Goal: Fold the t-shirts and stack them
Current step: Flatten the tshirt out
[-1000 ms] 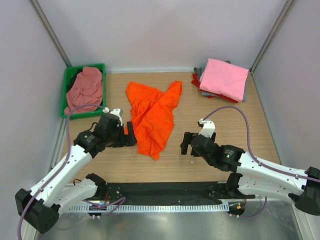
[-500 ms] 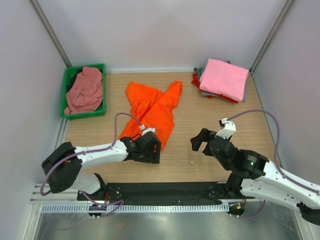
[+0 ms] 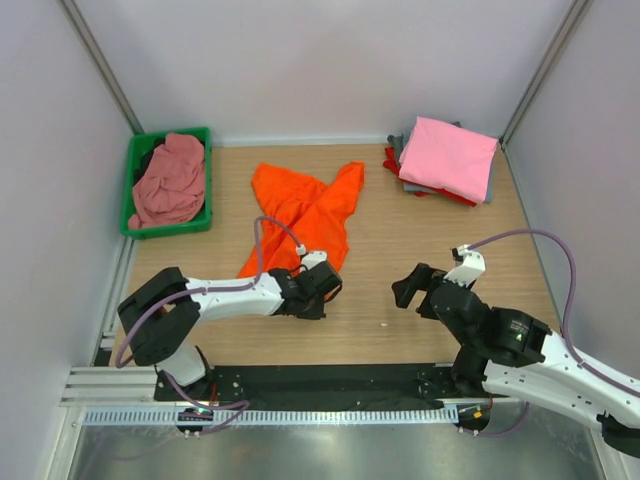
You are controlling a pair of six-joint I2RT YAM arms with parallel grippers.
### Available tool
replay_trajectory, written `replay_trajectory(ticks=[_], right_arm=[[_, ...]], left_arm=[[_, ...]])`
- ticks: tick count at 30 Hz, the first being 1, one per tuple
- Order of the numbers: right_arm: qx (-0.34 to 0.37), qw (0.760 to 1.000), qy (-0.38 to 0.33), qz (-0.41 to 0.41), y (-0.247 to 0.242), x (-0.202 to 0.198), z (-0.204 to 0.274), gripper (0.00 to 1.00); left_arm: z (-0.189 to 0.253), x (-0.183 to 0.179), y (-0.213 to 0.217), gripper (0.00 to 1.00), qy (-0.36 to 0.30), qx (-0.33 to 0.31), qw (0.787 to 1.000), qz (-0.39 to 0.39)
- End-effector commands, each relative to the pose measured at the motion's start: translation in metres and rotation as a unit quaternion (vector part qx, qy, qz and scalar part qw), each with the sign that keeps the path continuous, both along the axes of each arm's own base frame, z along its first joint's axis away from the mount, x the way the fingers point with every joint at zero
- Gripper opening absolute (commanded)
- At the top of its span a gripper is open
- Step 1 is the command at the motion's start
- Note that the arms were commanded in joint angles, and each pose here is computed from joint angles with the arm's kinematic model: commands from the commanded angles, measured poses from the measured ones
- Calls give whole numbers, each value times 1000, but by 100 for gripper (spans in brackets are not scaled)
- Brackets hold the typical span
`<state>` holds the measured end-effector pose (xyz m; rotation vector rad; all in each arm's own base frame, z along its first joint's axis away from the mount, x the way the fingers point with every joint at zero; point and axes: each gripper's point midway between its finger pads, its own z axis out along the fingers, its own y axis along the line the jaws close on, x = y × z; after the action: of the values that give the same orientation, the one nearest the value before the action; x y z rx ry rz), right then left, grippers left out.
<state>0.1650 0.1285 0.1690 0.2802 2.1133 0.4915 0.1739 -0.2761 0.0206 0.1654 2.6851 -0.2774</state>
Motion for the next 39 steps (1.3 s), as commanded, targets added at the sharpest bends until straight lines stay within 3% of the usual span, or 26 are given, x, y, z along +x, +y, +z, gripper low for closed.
replay_trajectory(ticks=[1,4,7,8,9,11,14,17,18,21,22,24,26,30,31,32,34,39], right_arm=[[11,1000,-6,-8,0,2,7,100],[20,1000,-12,-6,-1,1,18,100],[31,999,-27,-28,-15,1,39,100],[35,998,-29,-43,-21,1,44,100],[45,994,-51,-81,-36,5,64,100],[42,988,-46,-140,-65,1,70,100],[49,972,-70,-218,-109,-4,95,100],[63,962,-91,-247,-137,-12,115,100],[72,961,-96,-248,-141,-14,122,100],[84,963,-98,-236,-143,-17,123,100],[86,966,-91,-225,-138,-18,119,100],[57,974,-80,-202,-125,-15,105,100],[45,982,-67,-171,-97,-7,104,100],[-16,990,-25,-137,-53,9,82,100],[-31,991,-18,-127,-44,11,76,100],[-59,992,9,-111,-28,14,59,100],[-66,992,25,-100,-11,19,48,100],[-92,990,90,-65,27,20,-12,100]], left_arm=[[17,15,-5,0,-39,21,999,8],[37,13,-13,0,-63,57,996,-16],[92,-5,-44,0,-95,83,990,-71],[95,-10,-38,0,-95,136,982,-87],[134,-20,-74,0,-122,97,982,-111],[159,-39,-108,0,-137,99,973,-155],[167,-62,-141,0,-131,89,967,-201],[136,-93,-168,35,-90,95,953,-273],[130,-98,-171,72,-92,102,950,-282],[142,-105,-168,96,-107,96,948,-283],[150,-101,-164,99,-116,93,950,-273],[161,-90,-150,100,-129,93,954,-254],[204,-73,-123,100,-147,42,964,-218],[200,-39,-78,100,-141,24,977,-161],[181,-34,-60,100,-130,40,979,-150],[196,-22,-39,99,-135,13,984,-115],[172,-5,0,98,-122,26,990,-64],[146,20,75,90,-109,-19,993,49]])
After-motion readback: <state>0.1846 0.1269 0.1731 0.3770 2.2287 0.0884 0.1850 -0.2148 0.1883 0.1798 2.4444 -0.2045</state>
